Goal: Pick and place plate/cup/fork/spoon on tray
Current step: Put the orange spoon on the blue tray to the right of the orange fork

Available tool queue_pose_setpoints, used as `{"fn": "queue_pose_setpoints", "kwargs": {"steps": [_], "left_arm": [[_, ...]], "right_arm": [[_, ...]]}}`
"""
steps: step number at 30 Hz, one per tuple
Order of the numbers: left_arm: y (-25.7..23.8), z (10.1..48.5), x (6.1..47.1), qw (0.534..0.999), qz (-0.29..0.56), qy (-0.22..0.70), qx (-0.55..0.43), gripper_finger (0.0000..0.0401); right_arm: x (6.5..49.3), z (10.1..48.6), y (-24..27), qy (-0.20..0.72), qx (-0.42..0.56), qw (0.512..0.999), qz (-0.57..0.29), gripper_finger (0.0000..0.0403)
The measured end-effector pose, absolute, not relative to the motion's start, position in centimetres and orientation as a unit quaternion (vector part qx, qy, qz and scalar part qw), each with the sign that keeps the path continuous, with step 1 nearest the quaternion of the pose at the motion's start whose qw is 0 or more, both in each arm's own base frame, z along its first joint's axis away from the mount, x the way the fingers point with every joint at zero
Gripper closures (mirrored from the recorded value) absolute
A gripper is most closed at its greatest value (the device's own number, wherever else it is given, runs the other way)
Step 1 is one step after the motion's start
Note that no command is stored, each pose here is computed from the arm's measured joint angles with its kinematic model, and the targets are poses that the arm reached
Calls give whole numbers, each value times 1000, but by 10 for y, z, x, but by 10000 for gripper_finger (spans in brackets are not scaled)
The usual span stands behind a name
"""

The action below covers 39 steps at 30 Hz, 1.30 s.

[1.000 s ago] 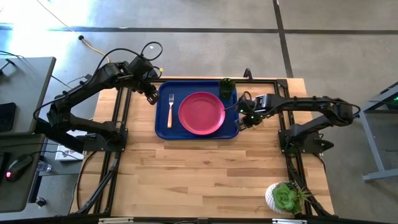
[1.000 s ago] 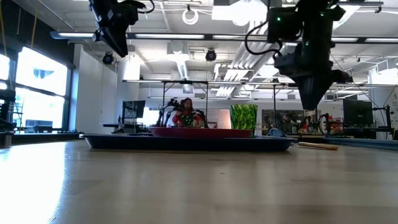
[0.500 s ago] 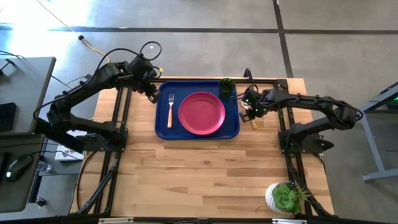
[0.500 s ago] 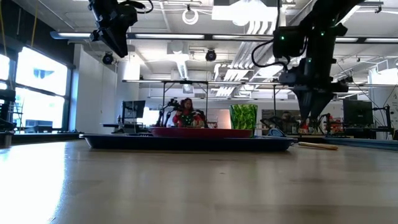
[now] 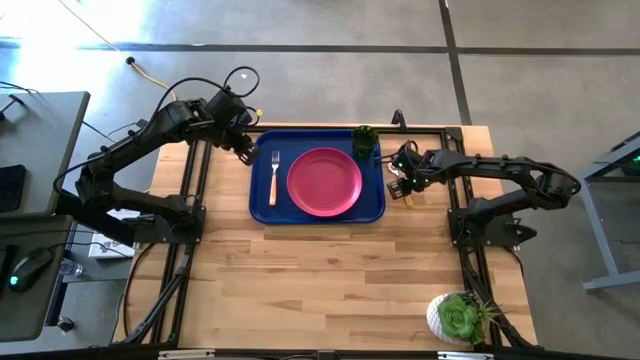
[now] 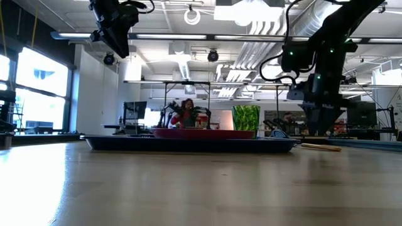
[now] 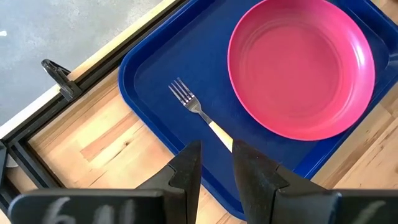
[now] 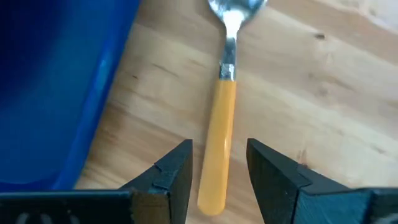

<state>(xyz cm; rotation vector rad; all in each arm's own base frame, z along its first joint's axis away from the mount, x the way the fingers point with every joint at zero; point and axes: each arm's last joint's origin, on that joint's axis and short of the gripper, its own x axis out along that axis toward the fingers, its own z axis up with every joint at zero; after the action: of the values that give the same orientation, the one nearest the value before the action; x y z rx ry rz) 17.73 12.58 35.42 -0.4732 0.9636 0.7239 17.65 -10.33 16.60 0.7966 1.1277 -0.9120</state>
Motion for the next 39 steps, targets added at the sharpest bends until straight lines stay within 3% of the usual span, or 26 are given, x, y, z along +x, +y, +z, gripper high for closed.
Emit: {"fn": "queue_pose_setpoints", "kwargs": {"steps": [4, 16, 19, 28, 39], "left_arm": [[126, 354, 177, 795, 342, 446, -227, 320], [126, 354, 177, 795, 345, 446, -226, 320], [126, 354, 177, 795, 345, 446, -226, 320], [126, 354, 177, 795, 345, 446, -226, 320], [126, 354, 177, 795, 345, 446, -226, 320]], "right_arm": [[183, 159, -107, 505, 339, 686, -401, 261], [190, 133, -111, 555, 331, 650, -400, 262], [190, 133, -111, 554, 333, 650, -400, 278], [190, 133, -111, 544, 356, 639, -411, 376], [183, 145, -105, 506, 394, 625, -445, 378]]}}
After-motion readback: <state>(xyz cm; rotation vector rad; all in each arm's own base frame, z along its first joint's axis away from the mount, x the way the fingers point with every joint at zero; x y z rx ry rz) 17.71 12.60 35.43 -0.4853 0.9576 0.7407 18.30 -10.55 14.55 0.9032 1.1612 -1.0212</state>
